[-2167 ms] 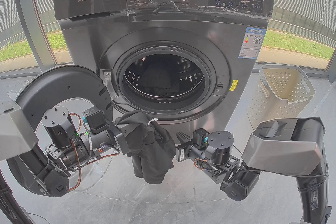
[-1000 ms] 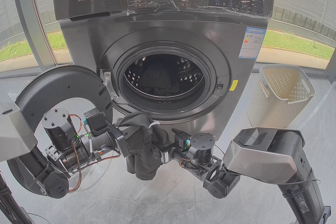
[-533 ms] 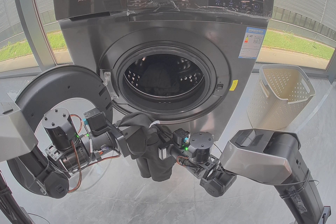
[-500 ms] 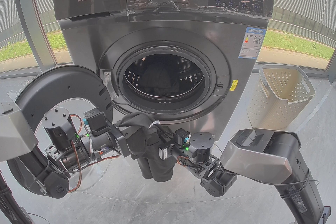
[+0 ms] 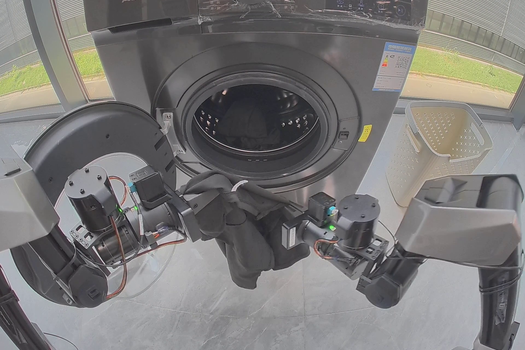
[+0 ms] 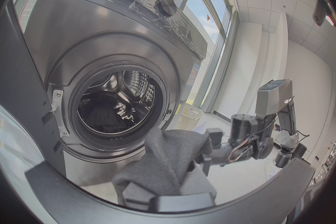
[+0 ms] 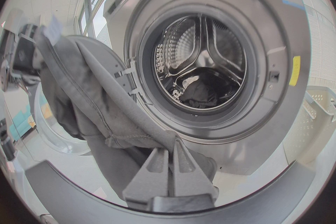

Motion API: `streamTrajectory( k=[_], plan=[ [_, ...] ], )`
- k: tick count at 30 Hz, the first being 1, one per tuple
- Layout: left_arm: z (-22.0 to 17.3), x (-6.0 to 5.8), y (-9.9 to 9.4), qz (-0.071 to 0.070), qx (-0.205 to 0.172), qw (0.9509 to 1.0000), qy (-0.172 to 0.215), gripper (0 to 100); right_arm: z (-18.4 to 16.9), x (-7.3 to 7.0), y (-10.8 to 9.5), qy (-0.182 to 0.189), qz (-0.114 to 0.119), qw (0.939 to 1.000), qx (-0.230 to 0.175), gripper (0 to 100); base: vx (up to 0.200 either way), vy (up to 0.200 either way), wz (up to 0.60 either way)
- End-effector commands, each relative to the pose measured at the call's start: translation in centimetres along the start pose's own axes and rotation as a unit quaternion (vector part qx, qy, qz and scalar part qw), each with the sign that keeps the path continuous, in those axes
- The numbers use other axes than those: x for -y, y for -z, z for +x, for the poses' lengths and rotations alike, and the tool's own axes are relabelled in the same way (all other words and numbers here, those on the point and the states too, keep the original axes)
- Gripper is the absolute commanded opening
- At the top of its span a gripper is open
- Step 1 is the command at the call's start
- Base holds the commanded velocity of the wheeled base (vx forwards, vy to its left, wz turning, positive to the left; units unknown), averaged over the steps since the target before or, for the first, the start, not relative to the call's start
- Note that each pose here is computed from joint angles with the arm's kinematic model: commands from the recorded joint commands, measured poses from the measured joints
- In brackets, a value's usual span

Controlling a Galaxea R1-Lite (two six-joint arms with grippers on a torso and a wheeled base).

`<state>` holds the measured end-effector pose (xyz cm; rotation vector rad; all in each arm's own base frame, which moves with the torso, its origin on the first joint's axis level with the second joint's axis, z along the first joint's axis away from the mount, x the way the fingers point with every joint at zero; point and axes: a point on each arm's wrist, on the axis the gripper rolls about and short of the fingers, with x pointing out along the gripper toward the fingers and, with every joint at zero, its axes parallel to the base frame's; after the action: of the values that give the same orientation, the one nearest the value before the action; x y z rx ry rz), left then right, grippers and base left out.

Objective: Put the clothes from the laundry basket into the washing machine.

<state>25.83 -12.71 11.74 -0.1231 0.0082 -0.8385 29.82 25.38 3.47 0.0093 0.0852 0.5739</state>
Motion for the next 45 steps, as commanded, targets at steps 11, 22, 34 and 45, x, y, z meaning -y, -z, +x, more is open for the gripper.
streamTrajectory(
  k=[11,22,34,45],
  plan=[
    [-0.4,0.1,-1.3,0.011,0.023,0.9997,-0.003,0,-7.5,1.3,-7.2,-0.011,0.029,0.9968,0.073,0,0.0,0.0,0.0],
    [-0.9,0.5,-3.4,0.025,0.06,0.9979,-0.004,0,-9.3,1.3,-9.5,-0.019,0.05,0.993,0.106,0,0.0,0.0,0.0],
    [-0.4,-0.1,-3.7,0.026,0.072,0.9965,-0.032,0,-11.4,1.4,-7.1,-0.058,0.041,0.9966,0.043,0,0.0,0.0,0.0],
    [-0.2,-0.6,-3.6,0.028,0.074,0.9952,-0.057,0,-10.6,1.5,-9.0,-0.085,0.042,0.9919,0.085,0,0.0,0.0,0.0]
  ],
)
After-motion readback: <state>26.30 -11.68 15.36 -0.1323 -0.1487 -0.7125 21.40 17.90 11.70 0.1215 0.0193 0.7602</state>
